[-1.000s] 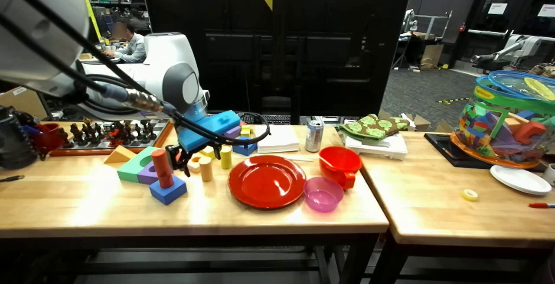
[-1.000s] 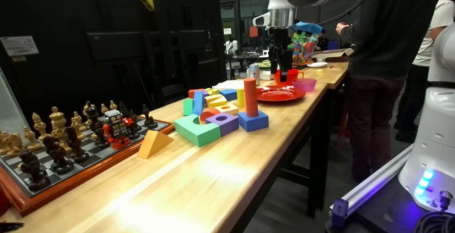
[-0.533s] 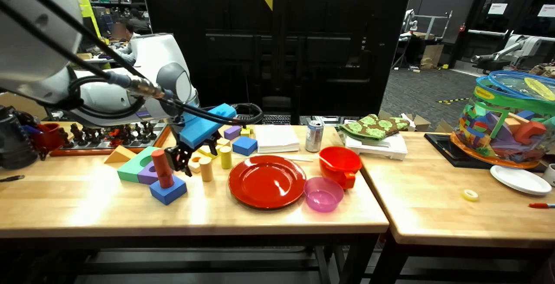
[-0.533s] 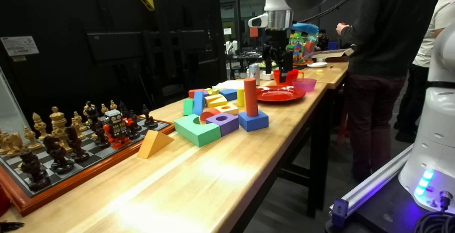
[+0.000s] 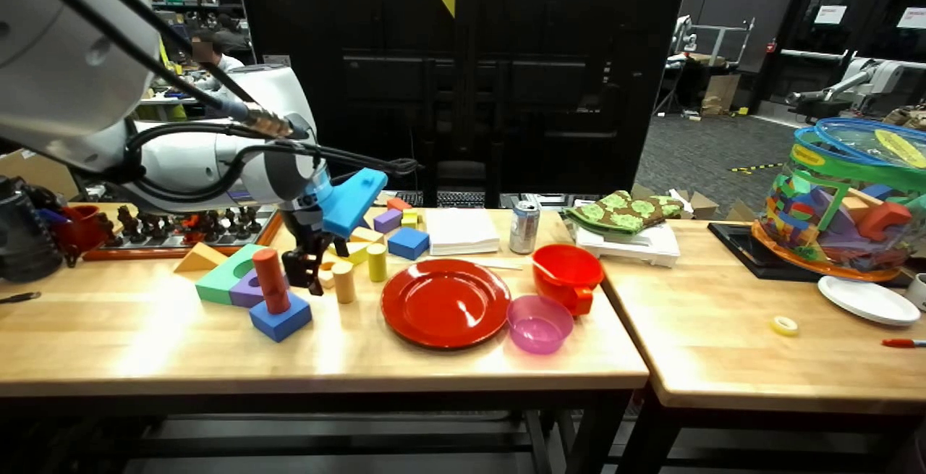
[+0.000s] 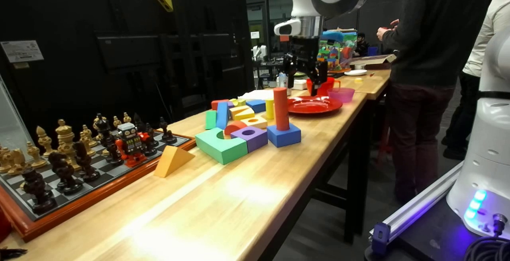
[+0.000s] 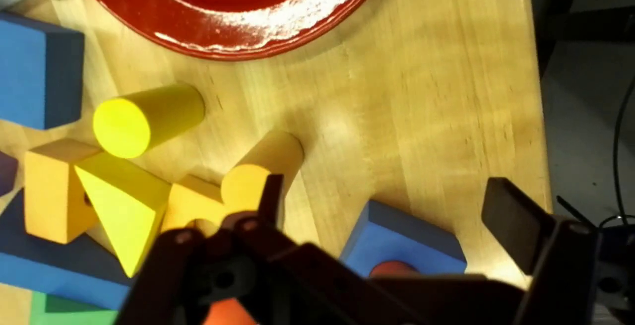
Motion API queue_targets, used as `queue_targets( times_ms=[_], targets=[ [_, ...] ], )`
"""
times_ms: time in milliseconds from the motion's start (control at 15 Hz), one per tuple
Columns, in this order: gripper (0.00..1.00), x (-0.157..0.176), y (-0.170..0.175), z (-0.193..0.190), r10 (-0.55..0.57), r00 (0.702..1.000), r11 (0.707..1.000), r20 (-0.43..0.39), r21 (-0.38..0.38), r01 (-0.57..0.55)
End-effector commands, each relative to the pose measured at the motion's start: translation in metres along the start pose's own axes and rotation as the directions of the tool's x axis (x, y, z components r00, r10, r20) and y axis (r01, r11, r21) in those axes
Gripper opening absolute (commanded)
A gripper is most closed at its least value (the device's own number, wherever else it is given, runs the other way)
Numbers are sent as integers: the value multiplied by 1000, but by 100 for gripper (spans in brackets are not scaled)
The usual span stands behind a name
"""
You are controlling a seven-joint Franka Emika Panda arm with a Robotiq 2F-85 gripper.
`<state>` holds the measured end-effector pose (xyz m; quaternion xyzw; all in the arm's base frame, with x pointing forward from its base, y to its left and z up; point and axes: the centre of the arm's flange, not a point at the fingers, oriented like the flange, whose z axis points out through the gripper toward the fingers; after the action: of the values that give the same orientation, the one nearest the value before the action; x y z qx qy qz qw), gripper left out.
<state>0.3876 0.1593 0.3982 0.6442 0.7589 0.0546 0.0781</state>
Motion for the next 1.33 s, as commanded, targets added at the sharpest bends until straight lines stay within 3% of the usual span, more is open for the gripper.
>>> queue_targets(
  times_ms=[0, 533, 1267],
  targets=[
    [100, 11, 16, -4, -167, 986, 986, -28, 0, 167],
    [100, 30, 42, -4, -375, 926, 927, -45, -2, 375],
    [100, 17, 65, 34, -435, 894, 894, -108, 63, 443]
  ],
)
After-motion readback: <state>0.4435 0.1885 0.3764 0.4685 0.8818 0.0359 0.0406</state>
